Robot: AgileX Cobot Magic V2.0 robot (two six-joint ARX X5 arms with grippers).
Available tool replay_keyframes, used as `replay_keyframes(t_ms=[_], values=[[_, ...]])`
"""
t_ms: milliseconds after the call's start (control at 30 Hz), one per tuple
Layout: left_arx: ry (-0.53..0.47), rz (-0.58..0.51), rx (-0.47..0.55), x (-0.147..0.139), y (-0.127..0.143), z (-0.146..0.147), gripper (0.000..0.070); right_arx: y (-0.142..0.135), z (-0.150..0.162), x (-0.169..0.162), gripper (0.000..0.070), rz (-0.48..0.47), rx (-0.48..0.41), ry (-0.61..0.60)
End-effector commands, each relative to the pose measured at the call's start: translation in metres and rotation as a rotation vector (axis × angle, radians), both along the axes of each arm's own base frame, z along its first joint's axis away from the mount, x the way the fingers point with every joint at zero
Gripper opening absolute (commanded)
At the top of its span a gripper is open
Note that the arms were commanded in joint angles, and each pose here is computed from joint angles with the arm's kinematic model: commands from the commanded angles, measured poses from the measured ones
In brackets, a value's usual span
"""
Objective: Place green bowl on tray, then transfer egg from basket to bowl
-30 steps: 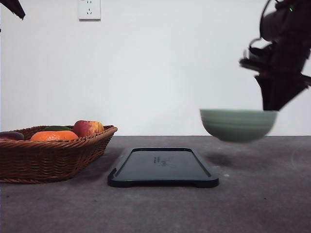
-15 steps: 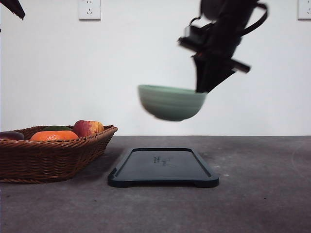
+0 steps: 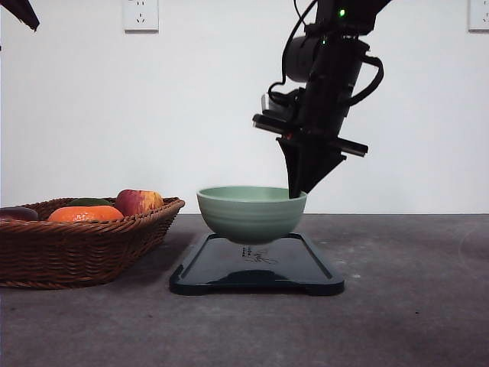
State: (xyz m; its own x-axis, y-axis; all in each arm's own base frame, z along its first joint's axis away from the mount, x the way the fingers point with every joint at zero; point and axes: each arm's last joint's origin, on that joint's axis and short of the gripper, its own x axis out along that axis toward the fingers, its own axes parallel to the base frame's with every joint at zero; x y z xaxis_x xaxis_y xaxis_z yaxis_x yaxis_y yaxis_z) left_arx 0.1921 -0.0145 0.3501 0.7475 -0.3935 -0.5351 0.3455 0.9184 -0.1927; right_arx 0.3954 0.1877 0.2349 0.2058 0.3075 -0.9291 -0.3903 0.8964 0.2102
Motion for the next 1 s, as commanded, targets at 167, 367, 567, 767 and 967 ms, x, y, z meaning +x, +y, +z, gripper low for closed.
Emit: replay_keyframes(t_ms=[167,367,567,767,967], values=[[-0.030,-0.008,0.000,0.002,-0.001,0.008,0.0390,0.006,-0.017,0.008,0.0000,-0.007,-0.022,0.029],[-0.030,-0.008,0.000,0.002,-0.001,0.008,0.0390,0.009,-0.014,0.005,0.0191,0.002,-0.025,0.033],[-0.030,-0.008,0.000,0.002,-0.001,0.008,0.0390,0.006,0.010,0.001,0.0244,0.004,-0.007,-0.006],[-0.031,-0.008,0.001,0.002,-0.001,0.008,0.0391,0.007,0.044,-0.010,0.0243,0.016,0.058,-0.146],[-0.031,-0.008,0.001,0.002,-0.001,0.008,0.0390,0.001,0.060,-0.035,0.0241,0.031,0.140,-0.306]])
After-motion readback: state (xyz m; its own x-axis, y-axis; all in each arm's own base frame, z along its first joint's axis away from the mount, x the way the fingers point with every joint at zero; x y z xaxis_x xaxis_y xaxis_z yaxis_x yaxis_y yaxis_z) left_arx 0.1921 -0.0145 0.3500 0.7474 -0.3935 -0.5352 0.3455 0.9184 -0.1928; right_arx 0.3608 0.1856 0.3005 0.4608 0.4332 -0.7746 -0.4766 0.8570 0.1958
